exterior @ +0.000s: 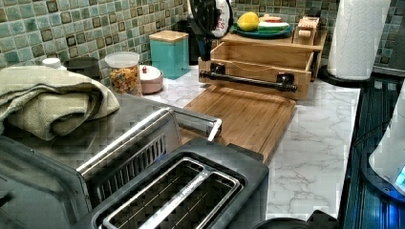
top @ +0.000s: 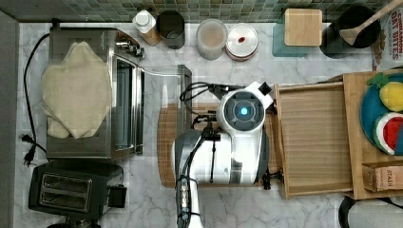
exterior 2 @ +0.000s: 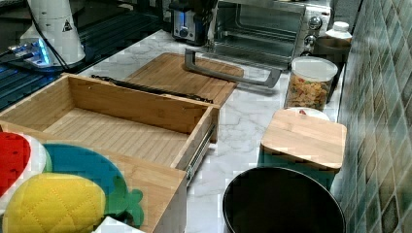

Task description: Close the drawer.

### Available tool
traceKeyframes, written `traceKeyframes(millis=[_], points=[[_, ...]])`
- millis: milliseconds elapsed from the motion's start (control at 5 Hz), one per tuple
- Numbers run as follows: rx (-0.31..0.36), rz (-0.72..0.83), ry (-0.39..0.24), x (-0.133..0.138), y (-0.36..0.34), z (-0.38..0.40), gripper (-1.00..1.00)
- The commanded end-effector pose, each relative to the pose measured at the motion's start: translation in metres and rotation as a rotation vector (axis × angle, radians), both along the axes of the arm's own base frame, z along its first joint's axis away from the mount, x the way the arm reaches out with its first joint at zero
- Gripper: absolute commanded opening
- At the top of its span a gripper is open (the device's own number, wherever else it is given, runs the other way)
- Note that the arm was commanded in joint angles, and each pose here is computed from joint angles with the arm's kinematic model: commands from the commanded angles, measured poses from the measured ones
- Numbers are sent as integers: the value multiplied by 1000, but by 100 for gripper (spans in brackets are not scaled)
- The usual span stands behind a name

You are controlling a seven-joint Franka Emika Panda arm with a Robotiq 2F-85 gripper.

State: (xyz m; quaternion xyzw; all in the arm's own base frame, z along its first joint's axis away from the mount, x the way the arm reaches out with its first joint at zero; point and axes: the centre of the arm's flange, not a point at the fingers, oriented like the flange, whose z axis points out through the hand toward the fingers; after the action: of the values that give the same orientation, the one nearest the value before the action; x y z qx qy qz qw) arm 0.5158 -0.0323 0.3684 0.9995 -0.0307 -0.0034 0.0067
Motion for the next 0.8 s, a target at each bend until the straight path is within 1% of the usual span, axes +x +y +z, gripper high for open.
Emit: traceKeyframes(millis=[200,400,600,800], points=[[-10,105,22,-29,-6,-12,-100],[-28,114,11,-29,-16,-29,-100],[-40,121,-80,-40,-27,-46,-100],[-50,129,-112,-38,-35,-59,-100]])
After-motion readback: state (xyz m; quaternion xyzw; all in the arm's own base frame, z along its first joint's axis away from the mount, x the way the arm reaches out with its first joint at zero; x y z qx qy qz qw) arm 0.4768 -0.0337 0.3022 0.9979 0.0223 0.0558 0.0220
